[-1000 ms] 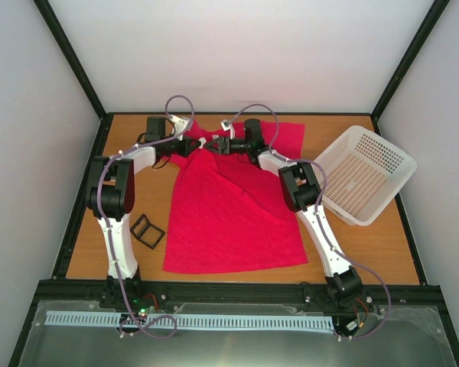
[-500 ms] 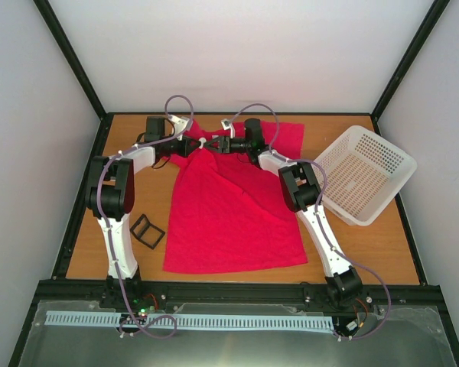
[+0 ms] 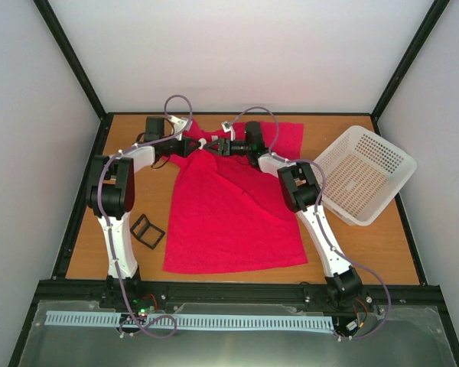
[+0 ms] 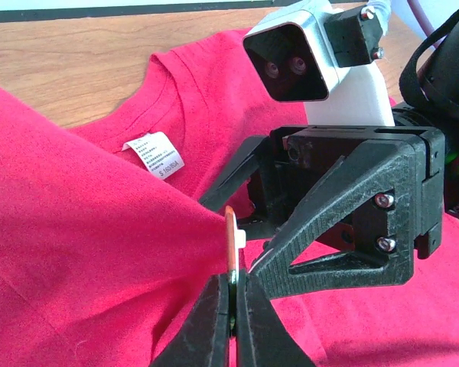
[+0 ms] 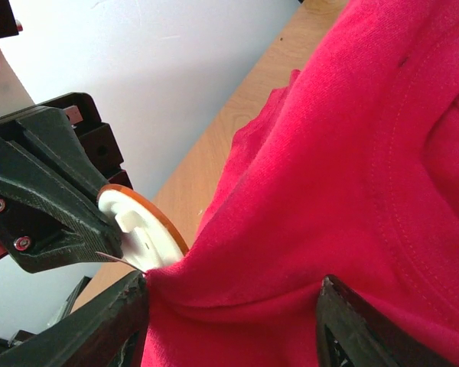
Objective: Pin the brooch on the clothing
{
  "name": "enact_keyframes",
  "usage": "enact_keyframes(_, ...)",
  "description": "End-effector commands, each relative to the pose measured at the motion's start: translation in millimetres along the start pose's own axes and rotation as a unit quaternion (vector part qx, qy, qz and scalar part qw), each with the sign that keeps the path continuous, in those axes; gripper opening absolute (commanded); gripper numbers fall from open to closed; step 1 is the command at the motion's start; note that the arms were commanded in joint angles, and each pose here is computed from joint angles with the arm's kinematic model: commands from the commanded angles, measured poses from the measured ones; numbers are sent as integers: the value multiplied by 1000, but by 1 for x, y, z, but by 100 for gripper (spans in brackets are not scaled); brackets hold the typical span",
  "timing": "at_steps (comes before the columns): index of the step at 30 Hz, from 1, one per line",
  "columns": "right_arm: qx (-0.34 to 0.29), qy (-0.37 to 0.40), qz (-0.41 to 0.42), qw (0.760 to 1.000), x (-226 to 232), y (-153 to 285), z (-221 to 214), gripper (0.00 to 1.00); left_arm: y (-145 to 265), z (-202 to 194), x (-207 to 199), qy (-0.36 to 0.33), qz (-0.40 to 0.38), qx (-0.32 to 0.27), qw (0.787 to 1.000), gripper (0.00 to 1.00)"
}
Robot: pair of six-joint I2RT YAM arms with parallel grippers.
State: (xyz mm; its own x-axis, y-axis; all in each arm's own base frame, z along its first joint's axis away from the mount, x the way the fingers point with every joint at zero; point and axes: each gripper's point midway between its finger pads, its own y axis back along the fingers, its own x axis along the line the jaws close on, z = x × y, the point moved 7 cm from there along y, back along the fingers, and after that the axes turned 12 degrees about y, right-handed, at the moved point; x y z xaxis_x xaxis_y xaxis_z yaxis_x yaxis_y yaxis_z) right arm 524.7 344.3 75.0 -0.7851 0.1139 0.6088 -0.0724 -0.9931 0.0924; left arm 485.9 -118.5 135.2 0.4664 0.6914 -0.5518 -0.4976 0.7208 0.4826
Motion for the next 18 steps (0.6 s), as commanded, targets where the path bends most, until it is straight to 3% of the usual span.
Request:
enact_keyframes(1,0,2,8,1000,4,-7,-5,59,2,12,-4,-6,-25,-8,1000,1)
enact_keyframes(14,1,2,9,1000,1,-10,-4,60,5,13,-11,-12,-47,-10,999,1)
enact_keyframes(18,3,4,22,1000,0,-13,-1,56,9,10,-18,-34,-67,-14,997,1)
